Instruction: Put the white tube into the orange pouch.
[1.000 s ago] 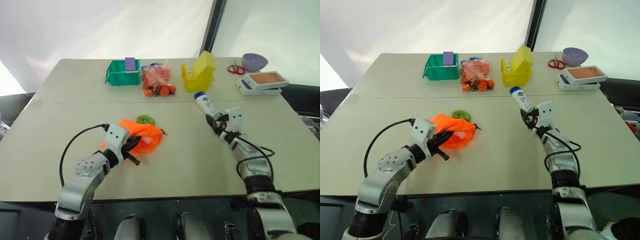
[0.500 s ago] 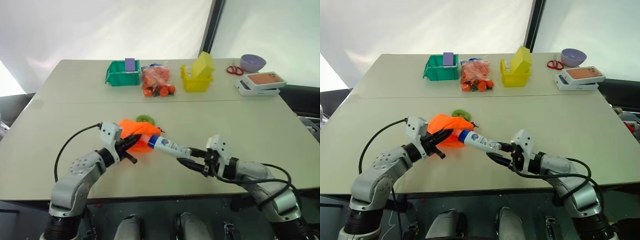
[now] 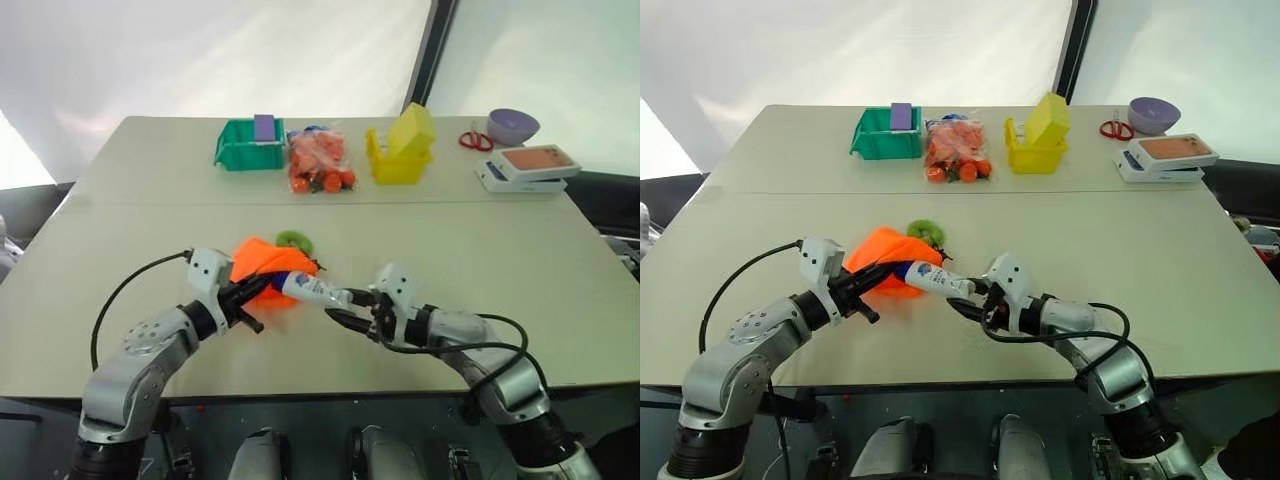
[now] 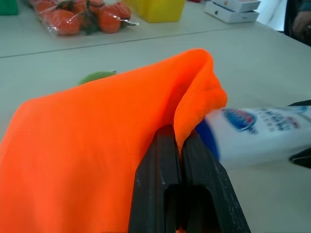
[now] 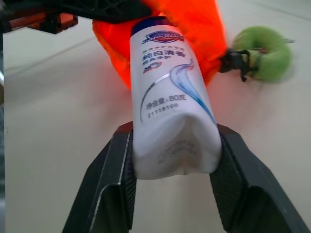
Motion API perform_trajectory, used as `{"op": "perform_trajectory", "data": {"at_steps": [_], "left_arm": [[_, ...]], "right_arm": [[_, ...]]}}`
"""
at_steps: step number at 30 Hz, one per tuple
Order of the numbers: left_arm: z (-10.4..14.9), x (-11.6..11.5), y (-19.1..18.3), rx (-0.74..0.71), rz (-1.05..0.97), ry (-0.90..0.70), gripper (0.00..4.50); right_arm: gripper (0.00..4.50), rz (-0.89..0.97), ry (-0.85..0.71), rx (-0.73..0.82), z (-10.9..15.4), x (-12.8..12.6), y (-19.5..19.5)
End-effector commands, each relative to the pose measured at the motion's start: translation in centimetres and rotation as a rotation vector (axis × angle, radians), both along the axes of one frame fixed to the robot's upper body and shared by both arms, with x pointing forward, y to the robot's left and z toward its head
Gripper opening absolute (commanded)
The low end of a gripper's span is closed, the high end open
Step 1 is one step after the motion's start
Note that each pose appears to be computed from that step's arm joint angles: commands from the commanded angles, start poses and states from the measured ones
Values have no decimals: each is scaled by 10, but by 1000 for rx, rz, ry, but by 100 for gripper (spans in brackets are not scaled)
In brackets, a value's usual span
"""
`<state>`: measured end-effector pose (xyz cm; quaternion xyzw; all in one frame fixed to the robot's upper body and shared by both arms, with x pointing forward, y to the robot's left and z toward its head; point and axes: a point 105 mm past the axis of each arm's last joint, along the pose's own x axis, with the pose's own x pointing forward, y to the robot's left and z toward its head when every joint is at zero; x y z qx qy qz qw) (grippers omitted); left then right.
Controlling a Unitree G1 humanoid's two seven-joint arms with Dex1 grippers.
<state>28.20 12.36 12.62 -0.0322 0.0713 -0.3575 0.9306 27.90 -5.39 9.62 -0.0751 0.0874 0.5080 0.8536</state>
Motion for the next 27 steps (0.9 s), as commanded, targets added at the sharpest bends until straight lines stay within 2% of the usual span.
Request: {"op": "perform_trajectory", "data": {"at_steps": [1, 6, 13, 22, 23, 27], "left_arm": [[14, -6, -8, -13, -42, -52, 0], [12, -13, -15, -15, -94, -39, 0], [10, -33, -22, -21, -198, 12, 0], [5, -36, -13, 2, -184, 38, 0], [4, -35, -10, 4, -174, 38, 0], [1, -33, 7, 23, -119, 46, 0]], "right_arm": [[157, 24, -72, 0, 12, 3, 13], [157, 39, -87, -7, 13, 8, 30], [157, -80, -112, -52, 12, 35, 62], [157, -7, -121, -26, 23, 35, 93], [258, 9, -125, -30, 23, 33, 93], [442, 89, -133, -36, 26, 19, 84]]}}
